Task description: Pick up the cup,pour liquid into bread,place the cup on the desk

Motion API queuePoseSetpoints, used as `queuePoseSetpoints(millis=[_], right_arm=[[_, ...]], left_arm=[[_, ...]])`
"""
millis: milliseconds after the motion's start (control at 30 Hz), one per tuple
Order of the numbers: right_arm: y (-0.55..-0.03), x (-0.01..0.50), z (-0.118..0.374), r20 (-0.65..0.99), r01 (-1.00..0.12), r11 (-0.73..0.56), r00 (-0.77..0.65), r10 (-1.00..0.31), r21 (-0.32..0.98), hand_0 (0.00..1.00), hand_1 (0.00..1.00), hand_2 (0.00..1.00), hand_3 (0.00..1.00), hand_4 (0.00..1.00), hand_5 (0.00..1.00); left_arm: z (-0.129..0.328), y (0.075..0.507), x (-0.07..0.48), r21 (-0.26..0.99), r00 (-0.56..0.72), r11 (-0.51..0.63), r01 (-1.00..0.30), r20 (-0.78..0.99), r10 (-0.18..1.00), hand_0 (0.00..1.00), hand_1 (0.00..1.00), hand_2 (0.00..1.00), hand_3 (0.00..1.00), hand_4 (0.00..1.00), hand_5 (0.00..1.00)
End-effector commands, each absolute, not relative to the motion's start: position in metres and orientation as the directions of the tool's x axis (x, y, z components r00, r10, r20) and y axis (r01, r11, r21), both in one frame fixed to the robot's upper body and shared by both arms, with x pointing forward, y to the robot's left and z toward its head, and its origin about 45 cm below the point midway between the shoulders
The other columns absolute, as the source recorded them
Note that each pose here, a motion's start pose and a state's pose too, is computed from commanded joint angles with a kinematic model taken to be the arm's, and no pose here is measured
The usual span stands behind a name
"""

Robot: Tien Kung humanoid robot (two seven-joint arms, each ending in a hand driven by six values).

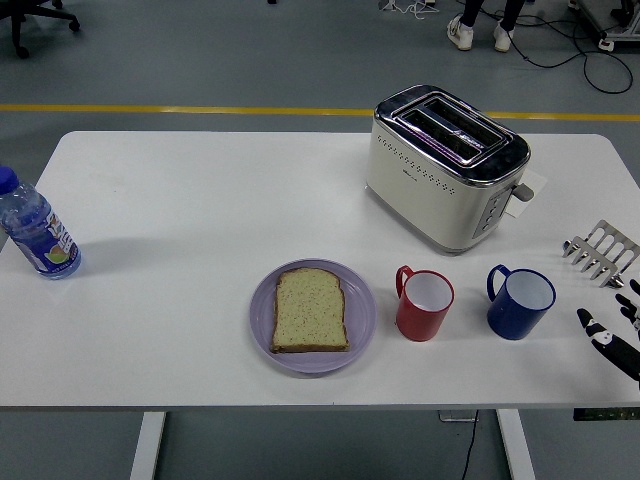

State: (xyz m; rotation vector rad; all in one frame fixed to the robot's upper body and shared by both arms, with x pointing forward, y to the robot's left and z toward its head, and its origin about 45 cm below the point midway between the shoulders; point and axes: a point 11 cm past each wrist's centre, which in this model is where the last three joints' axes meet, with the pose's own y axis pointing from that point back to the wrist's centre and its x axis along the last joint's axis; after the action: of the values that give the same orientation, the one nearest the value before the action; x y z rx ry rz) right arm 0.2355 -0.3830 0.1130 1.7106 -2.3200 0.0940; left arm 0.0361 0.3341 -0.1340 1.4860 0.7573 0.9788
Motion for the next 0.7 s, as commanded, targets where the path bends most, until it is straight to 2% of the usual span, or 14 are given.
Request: queuePoseSetpoints(millis=[333,700], right_arm=[[-0.363,0.232,0.102,0.245,-0.959,0.257,-0.222,-0.944,0.123,0.937,0.876,0.973,0.998,0.948,0.106],[-0.336,0.251,0.092,0.212,-0.967,0.230,-0.203,-0.956,0.113,0.945,0.878,0.975,0.998,0.971,0.094]], left_arm=[[-0.133,0.335,0.042,0.986,0.442,-0.148,-0.075,0.166,0.881,0.635,0.645,0.656,0.547,0.320,0.843],[-0.133,0.334,0.047,0.986,0.434,-0.145,-0.084,0.167,0.885,0.638,0.645,0.655,0.546,0.320,0.843]])
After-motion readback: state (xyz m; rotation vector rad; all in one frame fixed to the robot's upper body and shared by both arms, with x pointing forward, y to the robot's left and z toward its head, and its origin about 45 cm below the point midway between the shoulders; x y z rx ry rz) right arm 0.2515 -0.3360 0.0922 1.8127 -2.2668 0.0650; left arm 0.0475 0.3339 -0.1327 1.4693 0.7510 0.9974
